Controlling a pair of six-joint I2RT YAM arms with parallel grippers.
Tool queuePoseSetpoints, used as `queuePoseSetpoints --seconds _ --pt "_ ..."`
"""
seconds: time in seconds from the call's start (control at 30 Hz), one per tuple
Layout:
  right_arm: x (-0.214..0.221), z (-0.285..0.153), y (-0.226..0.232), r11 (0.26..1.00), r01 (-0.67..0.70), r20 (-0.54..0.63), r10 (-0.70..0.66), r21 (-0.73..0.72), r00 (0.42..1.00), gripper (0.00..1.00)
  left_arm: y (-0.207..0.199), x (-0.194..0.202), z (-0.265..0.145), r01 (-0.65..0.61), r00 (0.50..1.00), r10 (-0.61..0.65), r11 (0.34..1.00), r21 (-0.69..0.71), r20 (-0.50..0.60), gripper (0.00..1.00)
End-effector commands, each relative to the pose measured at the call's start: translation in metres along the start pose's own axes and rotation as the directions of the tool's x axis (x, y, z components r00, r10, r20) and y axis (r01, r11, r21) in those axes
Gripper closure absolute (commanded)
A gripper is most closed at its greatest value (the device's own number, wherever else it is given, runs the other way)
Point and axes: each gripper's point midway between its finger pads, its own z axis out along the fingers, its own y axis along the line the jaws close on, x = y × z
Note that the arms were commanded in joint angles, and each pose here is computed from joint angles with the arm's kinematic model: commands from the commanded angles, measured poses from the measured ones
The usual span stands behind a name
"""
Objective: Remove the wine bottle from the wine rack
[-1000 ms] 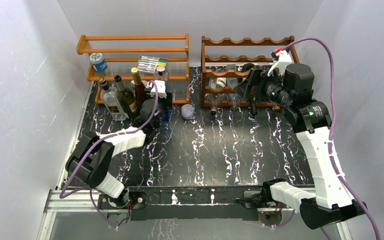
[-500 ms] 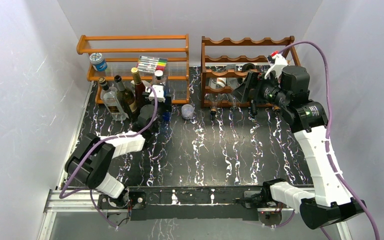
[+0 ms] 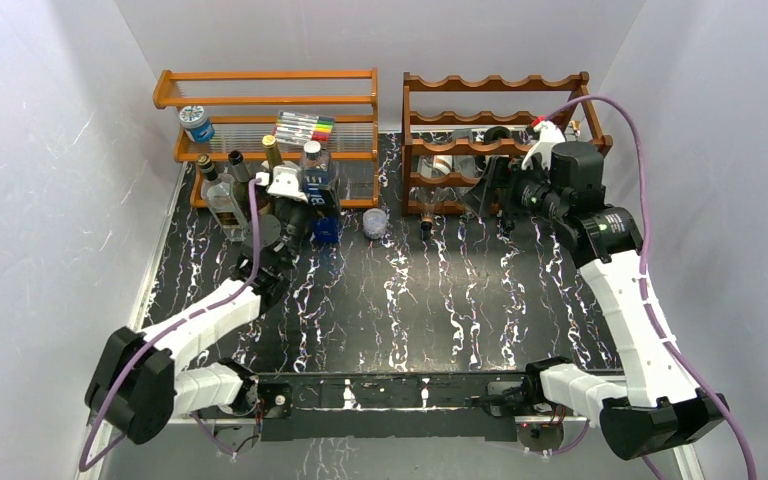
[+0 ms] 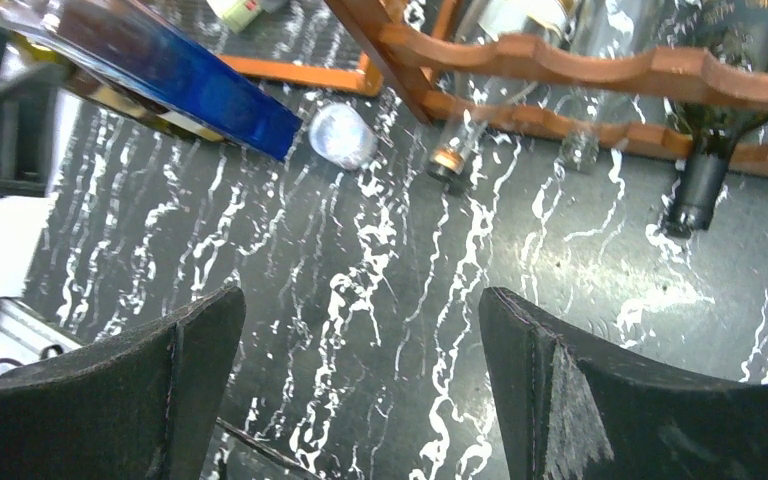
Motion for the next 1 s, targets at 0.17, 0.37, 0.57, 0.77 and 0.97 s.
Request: queuePoseSetpoints --seconds 0.17,0.37,0.57,0.77,0.97 --pt "0.024 0.013 -0.029 0.997 0.022 0.033 -0.025 0.08 0.999 0.02 -0.005 -0.059 -0.025 0.016 0.999 -0.013 0.997 0.075 -0.039 0.02" --pt "0.061 0.042 -0.059 0.992 -0.016 0.078 0.006 0.123 0.997 0.1 -0.027 -0.084 -0.034 -0.038 0.999 0.039 0.973 0.229 0.0 0.02" --pt "0.076 0.076 -0.089 0.986 -0.04 0.199 0.007 0.163 0.98 0.21 -0.037 -0.066 -0.04 -0.066 0.998 0.06 0.953 0.296 0.028 0.02" --pt "0.08 0.103 -0.117 0.983 -0.095 0.339 0.037 0.156 0.94 0.22 -0.036 -0.047 -0.055 -0.117 0.993 0.113 0.938 0.327 0.034 0.02" --pt "0.089 0.132 -0.135 0.984 -0.17 0.344 0.143 0.048 0.928 0.22 -0.024 -0.043 -0.061 -0.159 0.987 0.149 0.949 0.274 0.057 0.02"
